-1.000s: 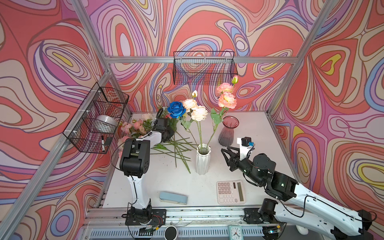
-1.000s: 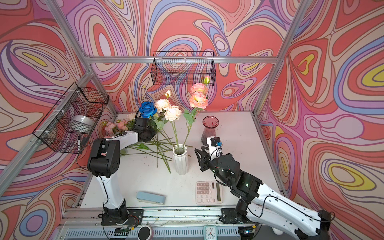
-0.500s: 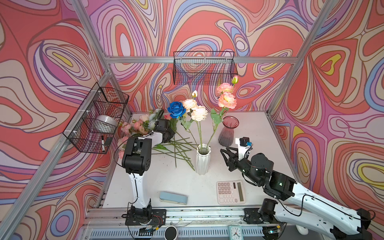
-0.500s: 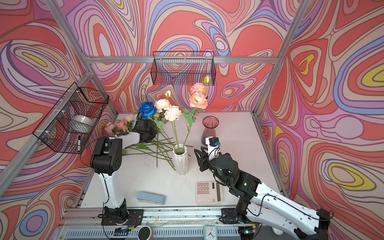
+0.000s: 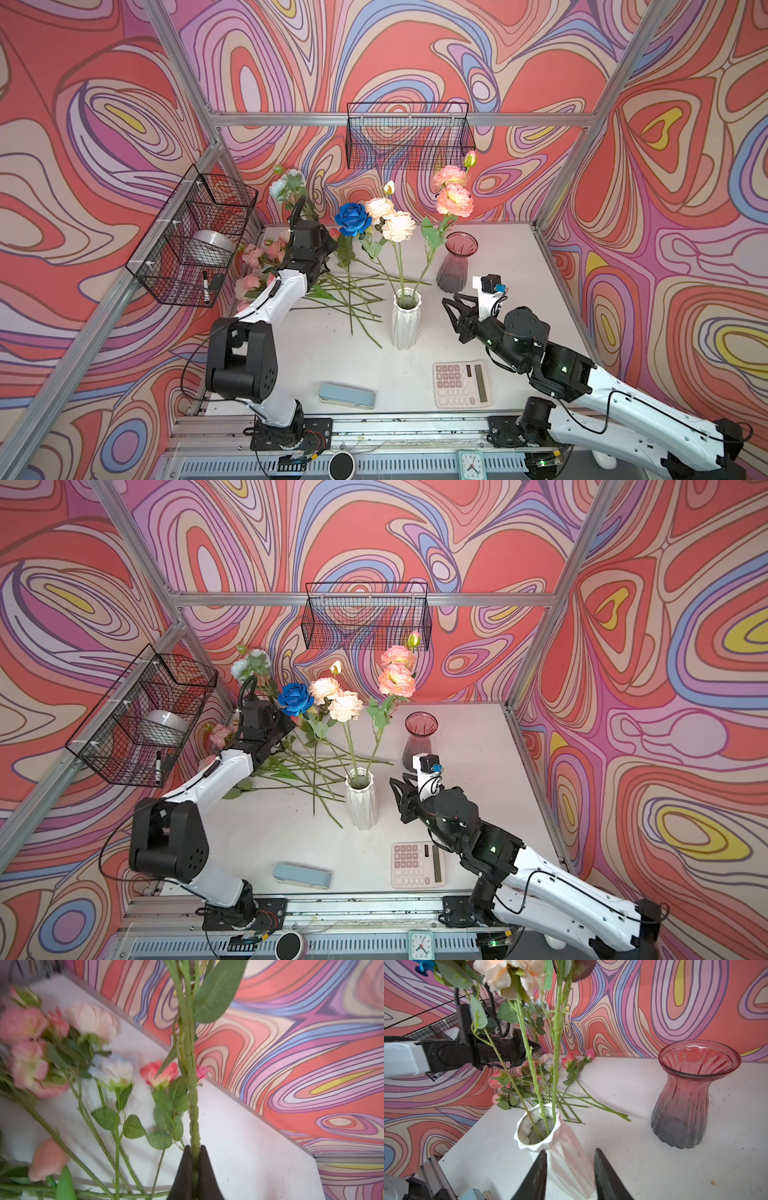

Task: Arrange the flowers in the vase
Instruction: 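Lift the pale blue rose from the bunch with the left gripper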

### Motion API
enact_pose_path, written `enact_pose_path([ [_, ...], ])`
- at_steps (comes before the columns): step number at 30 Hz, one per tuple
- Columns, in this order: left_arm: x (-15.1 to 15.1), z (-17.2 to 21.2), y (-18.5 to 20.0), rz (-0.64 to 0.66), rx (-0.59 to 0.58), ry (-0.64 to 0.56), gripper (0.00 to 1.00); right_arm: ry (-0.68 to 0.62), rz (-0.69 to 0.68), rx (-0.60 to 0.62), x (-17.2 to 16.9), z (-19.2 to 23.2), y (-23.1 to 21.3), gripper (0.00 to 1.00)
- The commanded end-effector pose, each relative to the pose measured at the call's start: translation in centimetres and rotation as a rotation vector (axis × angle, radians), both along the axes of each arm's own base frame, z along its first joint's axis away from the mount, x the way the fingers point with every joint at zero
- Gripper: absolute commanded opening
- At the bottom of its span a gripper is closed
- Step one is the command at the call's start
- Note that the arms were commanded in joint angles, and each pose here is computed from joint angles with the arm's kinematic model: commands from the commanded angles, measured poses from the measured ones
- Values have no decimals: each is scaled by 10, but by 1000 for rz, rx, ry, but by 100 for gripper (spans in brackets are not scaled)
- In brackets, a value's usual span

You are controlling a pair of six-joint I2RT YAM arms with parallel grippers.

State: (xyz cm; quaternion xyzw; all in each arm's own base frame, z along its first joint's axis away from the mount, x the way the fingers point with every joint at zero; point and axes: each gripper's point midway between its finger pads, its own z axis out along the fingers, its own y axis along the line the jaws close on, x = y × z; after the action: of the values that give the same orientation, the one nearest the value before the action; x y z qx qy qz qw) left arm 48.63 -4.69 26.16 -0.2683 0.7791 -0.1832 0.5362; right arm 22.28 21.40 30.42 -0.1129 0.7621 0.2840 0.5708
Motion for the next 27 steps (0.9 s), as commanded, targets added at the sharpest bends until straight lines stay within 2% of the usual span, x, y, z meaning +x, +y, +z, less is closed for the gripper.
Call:
enact_pose_path([
  [1,-20,47,16,78,154,-116,0,-17,-7,11,-1,9,-3,38],
  [5,-43,91,15,122,290,-210,0,-19,-5,15,-1,11,-2,38],
  [9,-69,125,13,129,302,-294,0,-17,-7,19,0,12,-2,37],
  [14,-119,160,5,72,210,-376,0,-20,4,36,-2,20,-1,37],
  [20,-181,171,-12,-98,53,-428,0,-31,49,52,-9,31,2,39],
  [23,-212,173,-22,-202,-31,-457,0,-44,135,63,-19,41,11,42],
  [27,-252,180,-41,-369,-119,-508,0,-54,323,85,-42,53,35,52],
])
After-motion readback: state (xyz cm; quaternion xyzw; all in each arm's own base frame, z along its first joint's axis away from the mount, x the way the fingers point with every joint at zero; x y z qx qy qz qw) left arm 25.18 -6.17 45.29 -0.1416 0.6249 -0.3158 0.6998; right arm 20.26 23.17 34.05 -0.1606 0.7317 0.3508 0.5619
